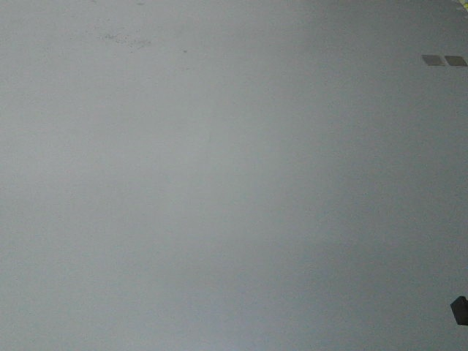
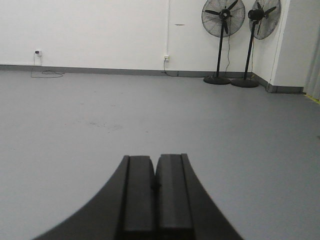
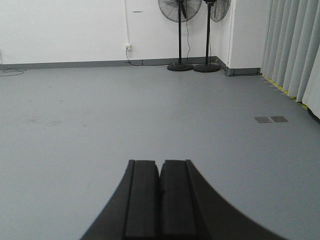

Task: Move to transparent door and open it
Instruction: 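Drive the base toward the white-framed glass sliding door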

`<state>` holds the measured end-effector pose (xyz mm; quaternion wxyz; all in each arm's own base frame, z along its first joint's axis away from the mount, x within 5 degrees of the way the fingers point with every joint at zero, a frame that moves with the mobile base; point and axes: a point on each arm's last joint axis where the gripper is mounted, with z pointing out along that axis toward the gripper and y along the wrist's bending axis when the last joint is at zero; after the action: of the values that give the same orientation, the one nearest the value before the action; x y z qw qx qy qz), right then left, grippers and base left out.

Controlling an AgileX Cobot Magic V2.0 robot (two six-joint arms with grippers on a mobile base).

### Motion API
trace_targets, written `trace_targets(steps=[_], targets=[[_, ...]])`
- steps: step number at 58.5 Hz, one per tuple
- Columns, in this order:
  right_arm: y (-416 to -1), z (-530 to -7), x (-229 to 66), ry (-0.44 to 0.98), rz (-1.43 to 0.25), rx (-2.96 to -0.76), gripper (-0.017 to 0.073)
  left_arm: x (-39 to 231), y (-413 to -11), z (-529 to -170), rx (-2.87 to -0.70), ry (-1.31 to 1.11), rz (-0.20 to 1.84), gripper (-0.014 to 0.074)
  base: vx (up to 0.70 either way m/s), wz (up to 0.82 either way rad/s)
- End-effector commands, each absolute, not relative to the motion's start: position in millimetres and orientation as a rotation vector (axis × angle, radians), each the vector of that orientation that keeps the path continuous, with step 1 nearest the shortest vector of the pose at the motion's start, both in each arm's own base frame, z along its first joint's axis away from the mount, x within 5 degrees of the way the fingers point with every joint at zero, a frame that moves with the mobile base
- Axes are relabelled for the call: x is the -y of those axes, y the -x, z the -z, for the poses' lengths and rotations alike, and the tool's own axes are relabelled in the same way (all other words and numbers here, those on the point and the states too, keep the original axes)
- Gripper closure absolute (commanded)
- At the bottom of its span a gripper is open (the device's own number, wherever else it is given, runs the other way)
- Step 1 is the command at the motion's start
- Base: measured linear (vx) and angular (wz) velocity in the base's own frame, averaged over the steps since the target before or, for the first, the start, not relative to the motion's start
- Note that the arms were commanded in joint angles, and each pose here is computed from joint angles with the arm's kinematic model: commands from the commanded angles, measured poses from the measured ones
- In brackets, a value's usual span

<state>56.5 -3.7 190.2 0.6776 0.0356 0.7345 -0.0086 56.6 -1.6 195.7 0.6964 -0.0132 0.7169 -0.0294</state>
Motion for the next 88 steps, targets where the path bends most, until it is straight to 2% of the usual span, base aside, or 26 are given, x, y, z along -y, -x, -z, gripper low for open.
trace_targets(steps=[1,43,88], targets=[[-56.3,-193.8,3.5,-0.065,0.029,-1.565,0.0567,1.3,-56.9,-193.3,-1.534,0.038,0.074,0.0599,-0.01,0.01],[-56.3,-193.8,3.5,-0.065,0.029,-1.565,0.0567,1.3,-56.9,-193.3,-1.534,0.038,0.074,0.0599,0.10,0.00],[-56.3,-193.8,3.5,-0.065,0.029,-1.565,0.0567,1.3,-56.9,-193.3,-1.534,0.037,0.074,0.0599,0.37,0.18]])
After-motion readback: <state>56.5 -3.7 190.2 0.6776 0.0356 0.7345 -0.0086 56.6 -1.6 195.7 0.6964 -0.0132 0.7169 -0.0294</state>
